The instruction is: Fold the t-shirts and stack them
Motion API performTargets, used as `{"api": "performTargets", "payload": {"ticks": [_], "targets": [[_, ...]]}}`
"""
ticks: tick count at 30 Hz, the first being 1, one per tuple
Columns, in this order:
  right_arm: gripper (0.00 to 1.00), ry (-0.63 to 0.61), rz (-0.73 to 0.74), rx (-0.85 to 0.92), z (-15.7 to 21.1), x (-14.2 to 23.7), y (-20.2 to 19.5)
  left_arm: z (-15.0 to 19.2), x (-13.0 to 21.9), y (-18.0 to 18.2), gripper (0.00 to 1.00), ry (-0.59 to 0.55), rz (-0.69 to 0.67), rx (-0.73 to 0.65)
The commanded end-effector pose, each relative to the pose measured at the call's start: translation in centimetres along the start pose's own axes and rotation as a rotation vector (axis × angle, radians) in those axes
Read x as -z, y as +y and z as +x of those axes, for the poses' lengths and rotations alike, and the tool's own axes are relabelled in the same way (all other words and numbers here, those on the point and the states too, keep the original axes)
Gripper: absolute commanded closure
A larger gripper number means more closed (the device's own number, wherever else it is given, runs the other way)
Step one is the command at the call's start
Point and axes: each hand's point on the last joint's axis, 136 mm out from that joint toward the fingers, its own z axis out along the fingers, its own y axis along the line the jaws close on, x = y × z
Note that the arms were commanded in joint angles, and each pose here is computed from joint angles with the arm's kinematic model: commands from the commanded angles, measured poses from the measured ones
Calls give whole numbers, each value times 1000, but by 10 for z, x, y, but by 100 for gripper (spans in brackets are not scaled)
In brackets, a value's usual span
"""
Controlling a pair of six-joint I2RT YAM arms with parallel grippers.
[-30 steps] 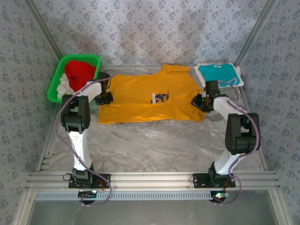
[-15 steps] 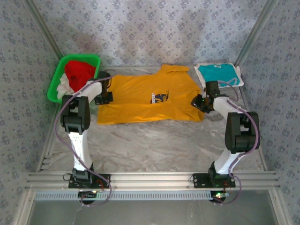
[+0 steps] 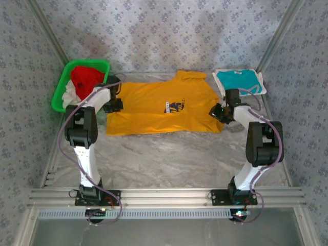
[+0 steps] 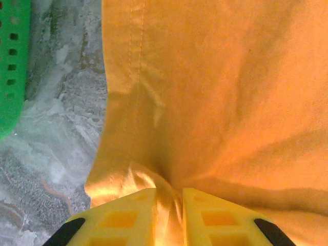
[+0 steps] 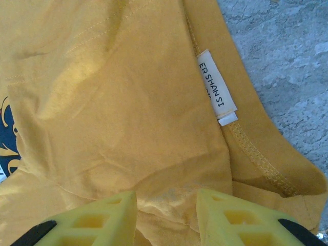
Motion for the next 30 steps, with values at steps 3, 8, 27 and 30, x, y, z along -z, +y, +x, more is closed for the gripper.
{"api": "performTargets", "payload": {"ticks": [3,8,27,30], "targets": [[62,16,-10,-28,3,-2,-3,-2,15,1,100,-5,-11,-7],[62,16,-14,-35,3,-1,-4,-2,12,1,100,-13,-12,-7],[62,26,-63,-64,4,-1,-2,-3,-16,1,65,19,-29,-12],[62,24,-61,-68,5,-3,-3,-2,-17,1,77,18,-28,-13]]}}
